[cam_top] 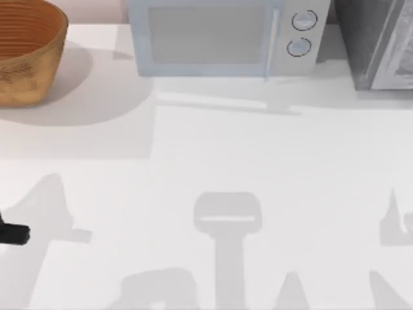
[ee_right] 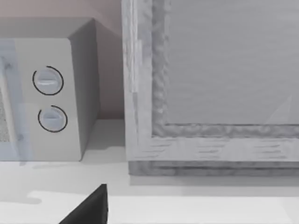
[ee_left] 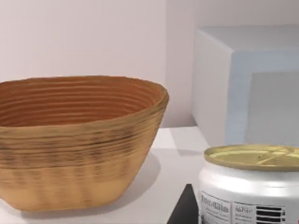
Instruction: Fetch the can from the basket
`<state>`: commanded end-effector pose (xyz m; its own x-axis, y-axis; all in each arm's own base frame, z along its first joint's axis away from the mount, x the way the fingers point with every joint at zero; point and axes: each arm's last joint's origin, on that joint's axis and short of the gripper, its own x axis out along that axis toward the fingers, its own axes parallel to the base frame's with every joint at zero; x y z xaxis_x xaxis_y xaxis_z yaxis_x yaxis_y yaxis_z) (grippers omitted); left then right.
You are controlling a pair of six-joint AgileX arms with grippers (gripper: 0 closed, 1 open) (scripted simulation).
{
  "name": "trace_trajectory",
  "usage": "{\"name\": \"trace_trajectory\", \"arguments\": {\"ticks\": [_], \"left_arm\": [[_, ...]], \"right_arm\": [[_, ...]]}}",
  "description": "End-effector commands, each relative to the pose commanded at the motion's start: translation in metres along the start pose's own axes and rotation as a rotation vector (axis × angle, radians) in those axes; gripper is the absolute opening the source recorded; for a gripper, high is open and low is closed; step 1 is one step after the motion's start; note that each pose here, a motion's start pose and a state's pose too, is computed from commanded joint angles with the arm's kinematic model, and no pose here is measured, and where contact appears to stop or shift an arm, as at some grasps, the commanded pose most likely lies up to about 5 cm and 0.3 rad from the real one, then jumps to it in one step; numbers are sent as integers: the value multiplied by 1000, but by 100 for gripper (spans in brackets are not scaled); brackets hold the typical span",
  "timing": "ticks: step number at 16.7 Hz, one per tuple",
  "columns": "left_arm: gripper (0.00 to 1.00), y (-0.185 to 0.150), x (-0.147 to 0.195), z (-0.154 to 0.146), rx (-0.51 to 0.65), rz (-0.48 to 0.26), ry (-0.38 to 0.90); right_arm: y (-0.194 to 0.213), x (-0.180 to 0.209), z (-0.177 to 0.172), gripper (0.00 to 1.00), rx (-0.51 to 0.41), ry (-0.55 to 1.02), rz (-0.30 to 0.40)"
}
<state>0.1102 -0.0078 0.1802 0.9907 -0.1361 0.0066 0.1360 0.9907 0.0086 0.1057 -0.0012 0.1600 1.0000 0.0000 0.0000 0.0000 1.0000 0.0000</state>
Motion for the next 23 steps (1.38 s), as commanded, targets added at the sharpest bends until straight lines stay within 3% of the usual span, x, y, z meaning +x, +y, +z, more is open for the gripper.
{"name": "trace_trajectory", "arguments": {"ticks": [12, 18, 23], "left_arm": [[0, -29, 70, 65, -8, -601, 14], [0, -49, 123, 66, -30, -862, 45], [0, -62, 169, 52, -42, -1018, 52]], "right_arm": [[0, 0, 0, 100, 0, 0, 0], [0, 0, 0, 100, 0, 0, 0], [0, 0, 0, 100, 0, 0, 0]]}}
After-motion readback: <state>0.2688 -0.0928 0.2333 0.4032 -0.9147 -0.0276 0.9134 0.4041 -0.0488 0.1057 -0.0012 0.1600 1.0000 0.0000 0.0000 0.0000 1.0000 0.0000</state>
